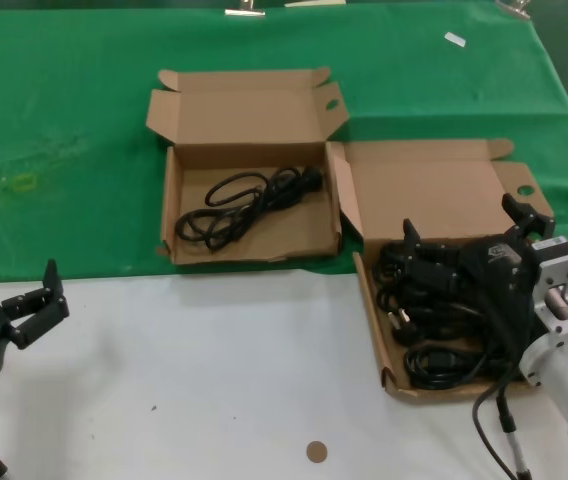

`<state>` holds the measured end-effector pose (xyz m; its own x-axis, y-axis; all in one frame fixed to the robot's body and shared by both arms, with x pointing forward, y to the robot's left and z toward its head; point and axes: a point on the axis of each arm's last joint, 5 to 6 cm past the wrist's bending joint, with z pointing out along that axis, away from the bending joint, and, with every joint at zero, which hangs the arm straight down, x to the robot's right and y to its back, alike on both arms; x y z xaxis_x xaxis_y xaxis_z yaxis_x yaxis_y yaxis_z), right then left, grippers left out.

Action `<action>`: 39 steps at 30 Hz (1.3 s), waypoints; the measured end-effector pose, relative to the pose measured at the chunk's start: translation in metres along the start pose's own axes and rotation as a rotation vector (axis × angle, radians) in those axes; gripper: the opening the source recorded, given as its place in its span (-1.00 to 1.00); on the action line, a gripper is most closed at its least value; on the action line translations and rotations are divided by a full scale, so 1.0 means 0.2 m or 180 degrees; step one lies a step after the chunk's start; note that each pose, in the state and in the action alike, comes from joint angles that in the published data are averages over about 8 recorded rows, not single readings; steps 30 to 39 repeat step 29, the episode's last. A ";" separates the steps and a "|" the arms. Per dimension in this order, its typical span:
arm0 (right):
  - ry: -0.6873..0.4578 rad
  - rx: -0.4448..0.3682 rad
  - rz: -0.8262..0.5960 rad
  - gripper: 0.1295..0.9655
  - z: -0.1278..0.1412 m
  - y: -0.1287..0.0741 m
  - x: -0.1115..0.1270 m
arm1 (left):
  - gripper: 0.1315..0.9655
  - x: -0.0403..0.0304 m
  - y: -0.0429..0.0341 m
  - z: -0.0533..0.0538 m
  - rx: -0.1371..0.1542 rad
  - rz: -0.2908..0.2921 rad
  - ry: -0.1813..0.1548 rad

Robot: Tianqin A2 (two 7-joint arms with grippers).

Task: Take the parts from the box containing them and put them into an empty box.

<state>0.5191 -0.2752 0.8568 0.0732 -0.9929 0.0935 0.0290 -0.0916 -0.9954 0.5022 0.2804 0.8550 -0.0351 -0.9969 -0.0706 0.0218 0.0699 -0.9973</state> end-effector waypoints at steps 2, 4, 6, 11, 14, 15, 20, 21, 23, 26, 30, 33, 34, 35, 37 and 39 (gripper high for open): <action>0.0000 0.0000 0.0000 1.00 0.00 0.00 0.00 | 1.00 0.000 0.000 0.00 0.0000 0.0000 0.0000; 0.0000 0.0000 0.0000 1.00 0.00 0.00 0.00 | 1.00 0.000 0.000 0.00 0.0000 0.0000 0.0000; 0.0000 0.0000 0.0000 1.00 0.00 0.00 0.00 | 1.00 0.000 0.000 0.00 0.0000 0.0000 0.0000; 0.0000 0.0000 0.0000 1.00 0.00 0.00 0.00 | 1.00 0.000 0.000 0.00 0.0000 0.0000 0.0000; 0.0000 0.0000 0.0000 1.00 0.00 0.00 0.00 | 1.00 0.000 0.000 0.00 0.0000 0.0000 0.0000; 0.0000 0.0000 0.0000 1.00 0.00 0.00 0.00 | 1.00 0.000 0.000 0.00 0.0000 0.0000 0.0000; 0.0000 0.0000 0.0000 1.00 0.00 0.00 0.00 | 1.00 0.000 0.000 0.00 0.0000 0.0000 0.0000; 0.0000 0.0000 0.0000 1.00 0.00 0.00 0.00 | 1.00 0.000 0.000 0.00 0.0000 0.0000 0.0000; 0.0000 0.0000 0.0000 1.00 0.00 0.00 0.00 | 1.00 0.000 0.000 0.00 0.0000 0.0000 0.0000; 0.0000 0.0000 0.0000 1.00 0.00 0.00 0.00 | 1.00 0.000 0.000 0.00 0.0000 0.0000 0.0000; 0.0000 0.0000 0.0000 1.00 0.00 0.00 0.00 | 1.00 0.000 0.000 0.00 0.0000 0.0000 0.0000; 0.0000 0.0000 0.0000 1.00 0.00 0.00 0.00 | 1.00 0.000 0.000 0.00 0.0000 0.0000 0.0000; 0.0000 0.0000 0.0000 1.00 0.00 0.00 0.00 | 1.00 0.000 0.000 0.00 0.0000 0.0000 0.0000; 0.0000 0.0000 0.0000 1.00 0.00 0.00 0.00 | 1.00 0.000 0.000 0.00 0.0000 0.0000 0.0000; 0.0000 0.0000 0.0000 1.00 0.00 0.00 0.00 | 1.00 0.000 0.000 0.00 0.0000 0.0000 0.0000; 0.0000 0.0000 0.0000 1.00 0.00 0.00 0.00 | 1.00 0.000 0.000 0.00 0.0000 0.0000 0.0000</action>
